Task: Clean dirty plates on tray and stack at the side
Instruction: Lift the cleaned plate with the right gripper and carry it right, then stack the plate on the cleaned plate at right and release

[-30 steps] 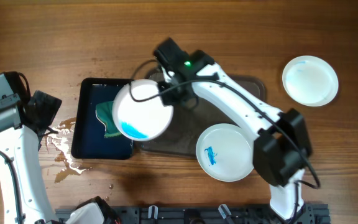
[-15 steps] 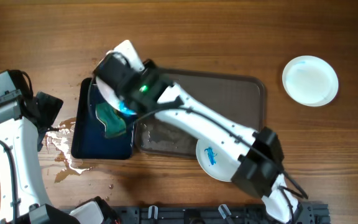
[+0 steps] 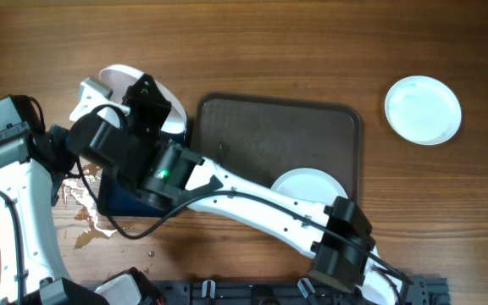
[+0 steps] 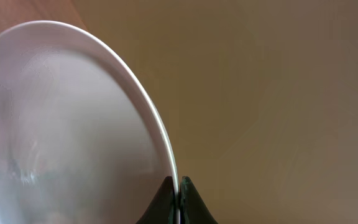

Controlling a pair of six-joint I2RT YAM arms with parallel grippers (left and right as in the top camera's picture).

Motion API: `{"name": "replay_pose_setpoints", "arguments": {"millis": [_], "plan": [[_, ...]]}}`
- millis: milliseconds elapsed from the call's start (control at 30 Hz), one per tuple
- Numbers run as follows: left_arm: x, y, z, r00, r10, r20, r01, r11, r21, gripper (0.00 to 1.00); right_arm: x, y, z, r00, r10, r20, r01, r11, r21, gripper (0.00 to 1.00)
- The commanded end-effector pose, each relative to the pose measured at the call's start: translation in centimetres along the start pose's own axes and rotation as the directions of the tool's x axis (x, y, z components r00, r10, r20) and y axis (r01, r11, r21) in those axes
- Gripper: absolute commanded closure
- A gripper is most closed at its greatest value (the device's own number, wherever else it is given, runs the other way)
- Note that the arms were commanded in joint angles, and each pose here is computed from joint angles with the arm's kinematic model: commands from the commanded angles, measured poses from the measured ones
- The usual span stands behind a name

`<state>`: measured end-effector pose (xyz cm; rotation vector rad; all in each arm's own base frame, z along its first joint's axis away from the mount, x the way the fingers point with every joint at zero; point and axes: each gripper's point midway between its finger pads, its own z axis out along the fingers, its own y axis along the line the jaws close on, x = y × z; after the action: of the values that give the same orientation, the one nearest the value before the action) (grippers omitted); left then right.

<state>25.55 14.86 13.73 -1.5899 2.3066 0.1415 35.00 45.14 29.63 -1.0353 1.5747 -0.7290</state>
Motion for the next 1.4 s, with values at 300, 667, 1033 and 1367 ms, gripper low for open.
{"name": "replay_pose_setpoints", "arguments": {"millis": [300, 667, 1033, 1367], "plan": [[0.0, -0.1, 0.1, 1.0, -0.025, -0.007, 0.025, 1.0, 0.003, 0.0, -0.1, 4.0, 0.3, 0.988, -0.155, 0.003, 0.155, 0.987, -0.035, 0.95], [0.2, -0.4, 0.1, 0.999, -0.024, -0.021, 0.025, 1.0, 0.019, 0.0, 16.1, 1.2, 8.7, 0.56, 0.563, -0.608, -0.801, 0.556, -0.222, 0.95], [0.3, -0.5, 0.1, 0.999, -0.024, -0.028, 0.025, 0.999, 0.026, 0.0, 54.7, -14.2, 7.0, -0.349, 0.595, -0.724, -0.78, 0.243, 0.577, 0.95], [0.5, -0.7, 0.1, 0.999, -0.022, -0.039, 0.024, 0.999, 0.036, 0.0, 69.6, -8.4, -0.5, -0.724, 0.469, -0.506, -0.551, 0.048, 0.833, 0.95]]}}
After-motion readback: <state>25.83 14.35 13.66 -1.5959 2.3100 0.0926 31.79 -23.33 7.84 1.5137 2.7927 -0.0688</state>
